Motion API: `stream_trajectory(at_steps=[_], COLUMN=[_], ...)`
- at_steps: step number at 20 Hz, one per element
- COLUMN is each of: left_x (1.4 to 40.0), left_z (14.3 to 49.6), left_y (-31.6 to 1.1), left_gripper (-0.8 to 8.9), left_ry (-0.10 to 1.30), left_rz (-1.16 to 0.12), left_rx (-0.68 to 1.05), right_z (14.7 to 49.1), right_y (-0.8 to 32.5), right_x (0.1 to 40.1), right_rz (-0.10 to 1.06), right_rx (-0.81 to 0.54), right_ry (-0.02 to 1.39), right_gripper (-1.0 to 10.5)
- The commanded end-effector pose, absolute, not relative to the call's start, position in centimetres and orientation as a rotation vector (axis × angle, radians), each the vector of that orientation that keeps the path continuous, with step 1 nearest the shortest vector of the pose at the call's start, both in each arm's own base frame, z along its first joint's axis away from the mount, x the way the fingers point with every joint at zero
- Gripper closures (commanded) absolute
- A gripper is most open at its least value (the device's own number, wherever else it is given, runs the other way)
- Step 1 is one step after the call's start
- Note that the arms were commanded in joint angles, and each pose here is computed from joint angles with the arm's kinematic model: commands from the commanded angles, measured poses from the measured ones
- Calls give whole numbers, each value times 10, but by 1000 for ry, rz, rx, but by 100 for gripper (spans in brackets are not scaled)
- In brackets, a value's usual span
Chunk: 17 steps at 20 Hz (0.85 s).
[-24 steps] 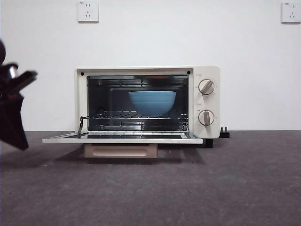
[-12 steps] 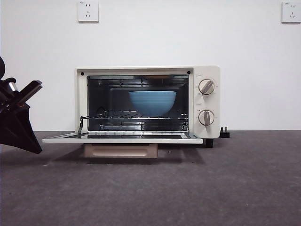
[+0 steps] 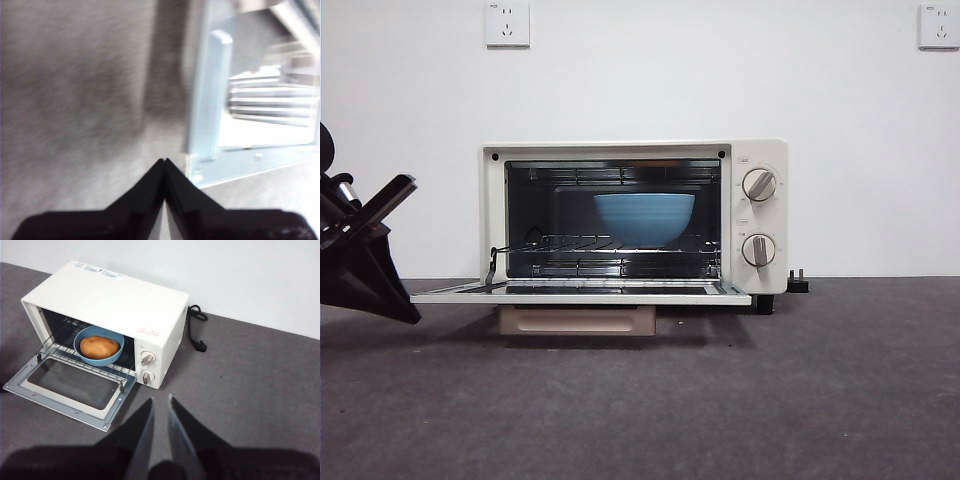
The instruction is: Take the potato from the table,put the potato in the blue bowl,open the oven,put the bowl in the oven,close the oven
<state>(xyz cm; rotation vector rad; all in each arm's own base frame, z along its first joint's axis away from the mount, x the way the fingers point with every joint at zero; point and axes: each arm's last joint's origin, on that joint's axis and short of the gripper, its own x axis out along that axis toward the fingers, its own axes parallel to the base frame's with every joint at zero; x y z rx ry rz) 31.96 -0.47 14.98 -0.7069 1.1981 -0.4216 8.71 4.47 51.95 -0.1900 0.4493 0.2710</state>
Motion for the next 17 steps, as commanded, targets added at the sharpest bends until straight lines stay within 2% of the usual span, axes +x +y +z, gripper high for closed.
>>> stream_trajectory(at_steps=[1, 5, 12, 17], left_x=[322, 323, 329, 336], left_z=[148, 149, 156, 166], left_y=[-6, -6, -8, -8], left_gripper=[821, 821, 820, 820], left_ry=[1190, 1182, 1131, 1102], left_rz=[-459, -463, -598, -623], left_rx=[-747, -767, -858, -871], right_z=[518, 518, 518, 518], right_y=[44, 44, 44, 44], right_x=[86, 86, 86, 86], right_rz=[267, 266, 262, 261], right_rx=[-182, -179, -164, -157], right_ry=[468, 468, 470, 471], right_gripper=[891, 891, 891, 891])
